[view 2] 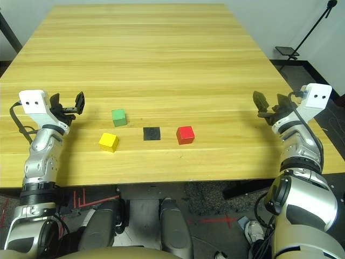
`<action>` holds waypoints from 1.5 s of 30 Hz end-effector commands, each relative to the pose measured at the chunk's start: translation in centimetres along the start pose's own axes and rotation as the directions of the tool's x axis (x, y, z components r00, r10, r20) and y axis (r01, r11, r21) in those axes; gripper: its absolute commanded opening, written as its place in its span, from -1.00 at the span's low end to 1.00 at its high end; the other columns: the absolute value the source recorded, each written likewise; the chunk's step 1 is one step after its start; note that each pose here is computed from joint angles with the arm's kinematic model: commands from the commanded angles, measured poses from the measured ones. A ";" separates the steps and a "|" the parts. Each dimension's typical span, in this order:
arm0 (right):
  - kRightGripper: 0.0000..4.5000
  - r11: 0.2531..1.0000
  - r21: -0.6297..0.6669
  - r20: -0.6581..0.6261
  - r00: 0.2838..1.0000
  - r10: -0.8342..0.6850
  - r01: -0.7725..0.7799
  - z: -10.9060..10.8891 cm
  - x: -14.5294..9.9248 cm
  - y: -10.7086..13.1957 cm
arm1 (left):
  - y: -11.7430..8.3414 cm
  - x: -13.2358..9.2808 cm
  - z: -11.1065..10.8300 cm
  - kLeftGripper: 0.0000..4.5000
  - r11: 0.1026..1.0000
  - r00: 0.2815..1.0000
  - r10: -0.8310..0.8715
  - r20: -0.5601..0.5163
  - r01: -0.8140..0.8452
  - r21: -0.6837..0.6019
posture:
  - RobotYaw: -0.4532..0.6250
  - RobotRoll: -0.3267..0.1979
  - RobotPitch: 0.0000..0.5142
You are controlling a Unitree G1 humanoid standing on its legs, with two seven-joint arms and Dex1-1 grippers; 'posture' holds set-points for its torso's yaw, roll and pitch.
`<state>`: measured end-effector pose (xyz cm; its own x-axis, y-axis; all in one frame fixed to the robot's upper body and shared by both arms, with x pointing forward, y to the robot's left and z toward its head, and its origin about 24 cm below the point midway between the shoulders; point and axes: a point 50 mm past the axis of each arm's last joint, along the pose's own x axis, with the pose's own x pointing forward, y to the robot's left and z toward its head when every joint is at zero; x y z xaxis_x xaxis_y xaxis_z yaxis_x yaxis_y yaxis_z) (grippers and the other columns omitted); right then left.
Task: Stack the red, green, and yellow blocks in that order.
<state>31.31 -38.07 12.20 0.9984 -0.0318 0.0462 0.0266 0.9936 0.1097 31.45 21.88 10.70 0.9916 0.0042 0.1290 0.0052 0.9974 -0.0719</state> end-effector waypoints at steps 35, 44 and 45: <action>1.00 -0.104 -0.086 -0.754 -0.003 0.657 -0.991 2.1 2.8 15.6 | -3.0 -3.8 6.2 0.99 0.411 0.445 -0.801 -0.402 0.895 0.172 | 0.41 -0.15 -0.57; 1.00 -0.166 -0.049 -0.795 -0.062 0.604 -0.985 0.6 3.2 16.8 | -3.3 -3.8 6.0 0.99 0.423 0.456 -0.783 -0.422 0.889 0.176 | 0.50 -0.18 -0.55; 1.00 -0.175 -0.045 -0.802 -0.069 0.594 -0.984 0.5 3.2 16.9 | -3.4 -3.8 6.0 0.99 0.426 0.460 -0.782 -0.421 0.887 0.178 | 0.52 -0.18 -0.55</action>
<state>34.88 -21.45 14.69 -0.0014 0.7030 -0.7112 -0.9870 -0.1154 -0.1121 27.03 19.31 16.58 0.5135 -0.8085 -0.2874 0.8542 0.4500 0.2604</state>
